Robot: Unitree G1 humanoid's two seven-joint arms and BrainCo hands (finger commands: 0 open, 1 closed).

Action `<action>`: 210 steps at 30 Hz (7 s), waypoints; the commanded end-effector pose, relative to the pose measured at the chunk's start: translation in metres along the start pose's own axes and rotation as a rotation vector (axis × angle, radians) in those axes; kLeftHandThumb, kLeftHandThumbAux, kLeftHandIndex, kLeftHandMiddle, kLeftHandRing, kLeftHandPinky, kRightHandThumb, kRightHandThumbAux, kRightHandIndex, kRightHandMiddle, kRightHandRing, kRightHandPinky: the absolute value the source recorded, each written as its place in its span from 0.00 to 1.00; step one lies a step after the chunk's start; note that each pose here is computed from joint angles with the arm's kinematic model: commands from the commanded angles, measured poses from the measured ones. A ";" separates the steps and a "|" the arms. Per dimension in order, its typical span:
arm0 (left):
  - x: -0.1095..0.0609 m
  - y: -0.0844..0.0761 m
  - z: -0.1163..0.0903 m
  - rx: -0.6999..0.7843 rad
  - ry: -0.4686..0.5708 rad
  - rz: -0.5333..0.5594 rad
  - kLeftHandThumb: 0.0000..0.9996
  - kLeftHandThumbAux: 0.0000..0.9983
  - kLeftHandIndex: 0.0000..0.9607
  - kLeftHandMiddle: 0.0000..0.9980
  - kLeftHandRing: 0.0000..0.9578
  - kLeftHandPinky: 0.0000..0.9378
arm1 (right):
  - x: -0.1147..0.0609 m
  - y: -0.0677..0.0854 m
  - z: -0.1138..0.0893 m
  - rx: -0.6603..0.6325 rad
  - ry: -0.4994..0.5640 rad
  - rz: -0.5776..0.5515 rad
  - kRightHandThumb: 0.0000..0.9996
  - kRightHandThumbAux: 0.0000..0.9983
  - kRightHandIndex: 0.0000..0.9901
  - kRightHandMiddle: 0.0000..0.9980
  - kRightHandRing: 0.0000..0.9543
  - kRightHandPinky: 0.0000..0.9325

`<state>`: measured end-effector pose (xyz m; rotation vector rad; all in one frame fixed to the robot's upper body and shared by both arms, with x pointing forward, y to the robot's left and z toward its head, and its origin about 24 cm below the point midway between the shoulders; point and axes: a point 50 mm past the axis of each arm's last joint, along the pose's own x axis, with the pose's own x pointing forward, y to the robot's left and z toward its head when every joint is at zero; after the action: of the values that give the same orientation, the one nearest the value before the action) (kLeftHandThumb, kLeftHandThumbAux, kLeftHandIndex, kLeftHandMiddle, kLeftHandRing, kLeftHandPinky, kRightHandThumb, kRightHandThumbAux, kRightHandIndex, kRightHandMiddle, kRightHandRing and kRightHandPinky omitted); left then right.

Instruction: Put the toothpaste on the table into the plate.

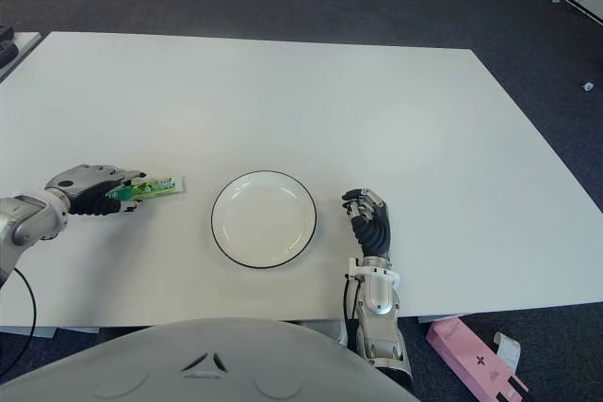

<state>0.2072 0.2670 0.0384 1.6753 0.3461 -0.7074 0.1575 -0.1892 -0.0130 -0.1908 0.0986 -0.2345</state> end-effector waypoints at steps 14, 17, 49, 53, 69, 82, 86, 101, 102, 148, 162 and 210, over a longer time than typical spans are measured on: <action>0.012 -0.052 0.044 0.250 -0.061 -0.059 0.48 0.26 0.10 0.13 0.09 0.12 | -0.006 -0.003 -0.002 -0.015 0.021 -0.005 0.71 0.73 0.43 0.48 0.50 0.52; 0.011 -0.054 0.047 0.284 -0.065 -0.064 0.49 0.26 0.08 0.12 0.08 0.12 | -0.006 -0.003 -0.002 -0.014 0.019 -0.005 0.71 0.73 0.43 0.48 0.50 0.52; 0.019 -0.084 0.047 0.397 -0.047 -0.283 0.43 0.31 0.00 0.07 0.05 0.10 | -0.008 -0.005 -0.002 -0.014 0.018 -0.014 0.71 0.73 0.43 0.48 0.50 0.52; 0.018 -0.087 0.043 0.358 -0.026 -0.277 0.46 0.33 0.00 0.07 0.05 0.11 | -0.008 -0.005 -0.002 -0.019 0.016 -0.016 0.71 0.73 0.43 0.48 0.50 0.52; 0.014 -0.085 0.038 0.191 0.066 -0.126 0.61 0.42 0.20 0.24 0.23 0.31 | -0.007 -0.006 -0.001 -0.012 0.015 -0.017 0.71 0.73 0.43 0.48 0.49 0.50; 0.014 -0.087 0.038 0.052 0.118 0.027 0.71 0.69 0.45 0.71 0.76 0.84 | -0.006 -0.007 -0.001 -0.023 0.008 -0.020 0.71 0.73 0.43 0.48 0.50 0.51; 0.014 -0.089 0.038 0.020 0.124 0.081 0.71 0.70 0.46 0.77 0.82 0.89 | -0.006 -0.008 0.000 -0.027 0.004 -0.020 0.71 0.73 0.43 0.48 0.50 0.51; 0.015 -0.091 0.038 -0.091 0.191 0.105 0.70 0.72 0.46 0.84 0.87 0.90 | -0.004 -0.008 0.000 -0.022 -0.003 -0.020 0.71 0.73 0.43 0.48 0.49 0.51; 0.015 -0.091 0.038 -0.099 0.195 0.109 0.70 0.72 0.46 0.84 0.87 0.90 | -0.004 -0.008 0.000 -0.022 -0.003 -0.020 0.71 0.73 0.43 0.48 0.49 0.51; 0.019 0.026 0.056 -0.359 0.256 0.854 0.71 0.72 0.46 0.88 0.90 0.93 | 0.008 0.000 -0.003 -0.001 -0.020 -0.029 0.71 0.73 0.43 0.48 0.49 0.52; 0.024 0.050 0.069 -0.444 0.119 1.018 0.71 0.72 0.46 0.91 0.93 0.94 | 0.011 0.002 -0.004 0.009 -0.023 -0.031 0.71 0.73 0.43 0.48 0.51 0.53; 0.030 0.029 0.174 -0.152 -0.678 0.624 0.71 0.71 0.46 0.87 0.92 0.94 | 0.010 0.007 -0.002 0.017 -0.013 -0.030 0.71 0.73 0.43 0.48 0.51 0.52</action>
<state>0.2029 0.0895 0.0299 1.1858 -0.5815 -0.6262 0.1683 -0.1869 -0.0156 -0.1755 0.0630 -0.2619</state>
